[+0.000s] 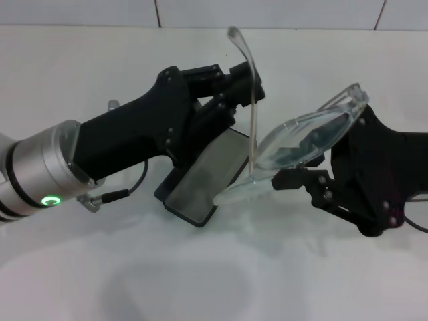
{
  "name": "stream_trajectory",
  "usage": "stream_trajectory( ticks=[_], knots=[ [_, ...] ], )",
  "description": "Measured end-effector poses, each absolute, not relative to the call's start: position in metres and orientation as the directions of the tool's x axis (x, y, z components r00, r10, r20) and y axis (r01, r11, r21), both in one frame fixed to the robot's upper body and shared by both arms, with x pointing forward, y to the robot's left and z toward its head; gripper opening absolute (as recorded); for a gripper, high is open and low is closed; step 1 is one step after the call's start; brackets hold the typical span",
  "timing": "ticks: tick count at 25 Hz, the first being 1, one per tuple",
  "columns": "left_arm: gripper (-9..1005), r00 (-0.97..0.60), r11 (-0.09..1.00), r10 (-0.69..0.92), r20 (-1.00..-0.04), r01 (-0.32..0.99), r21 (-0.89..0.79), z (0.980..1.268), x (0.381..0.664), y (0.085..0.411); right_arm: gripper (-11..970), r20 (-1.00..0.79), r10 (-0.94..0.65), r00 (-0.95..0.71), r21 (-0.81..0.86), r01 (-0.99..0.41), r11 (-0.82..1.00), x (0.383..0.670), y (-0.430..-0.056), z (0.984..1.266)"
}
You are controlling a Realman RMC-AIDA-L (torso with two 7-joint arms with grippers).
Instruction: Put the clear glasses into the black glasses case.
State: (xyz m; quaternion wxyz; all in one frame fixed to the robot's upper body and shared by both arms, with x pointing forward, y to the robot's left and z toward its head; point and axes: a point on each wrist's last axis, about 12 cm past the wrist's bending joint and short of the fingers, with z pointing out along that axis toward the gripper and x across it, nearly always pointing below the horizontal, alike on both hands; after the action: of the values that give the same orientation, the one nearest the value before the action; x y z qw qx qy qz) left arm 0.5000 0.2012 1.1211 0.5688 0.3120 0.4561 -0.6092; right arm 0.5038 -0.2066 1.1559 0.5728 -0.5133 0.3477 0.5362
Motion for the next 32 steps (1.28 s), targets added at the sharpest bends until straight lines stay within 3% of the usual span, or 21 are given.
stream_trajectory(
  ticks=[15, 24, 28, 32],
  knots=[
    [141, -0.15, 0.012, -0.396, -0.906, 0.986, -0.168, 1.126, 0.496, 0.193, 80, -0.954, 0.238, 0.184, -0.207, -0.975, -0.078, 0.509, -0.204, 1.155],
    [141, -0.099, 0.149, -0.46, -0.883, 0.971, -0.187, 1.126, 0.501, 0.219, 81, -0.959, 0.213, 0.187, -0.218, -0.967, -0.13, 0.507, -0.207, 1.161],
    [141, -0.085, 0.216, -0.47, -0.878, 0.954, -0.208, 1.121, 0.495, 0.237, 81, -0.975, 0.085, 0.208, -0.218, -0.966, -0.14, 0.516, -0.219, 1.179],
    [141, -0.075, 0.238, -0.457, -0.886, 0.95, -0.203, 1.119, 0.487, 0.248, 82, -0.955, -0.146, 0.257, -0.236, -0.96, -0.147, 0.528, -0.226, 1.21]
  ],
)
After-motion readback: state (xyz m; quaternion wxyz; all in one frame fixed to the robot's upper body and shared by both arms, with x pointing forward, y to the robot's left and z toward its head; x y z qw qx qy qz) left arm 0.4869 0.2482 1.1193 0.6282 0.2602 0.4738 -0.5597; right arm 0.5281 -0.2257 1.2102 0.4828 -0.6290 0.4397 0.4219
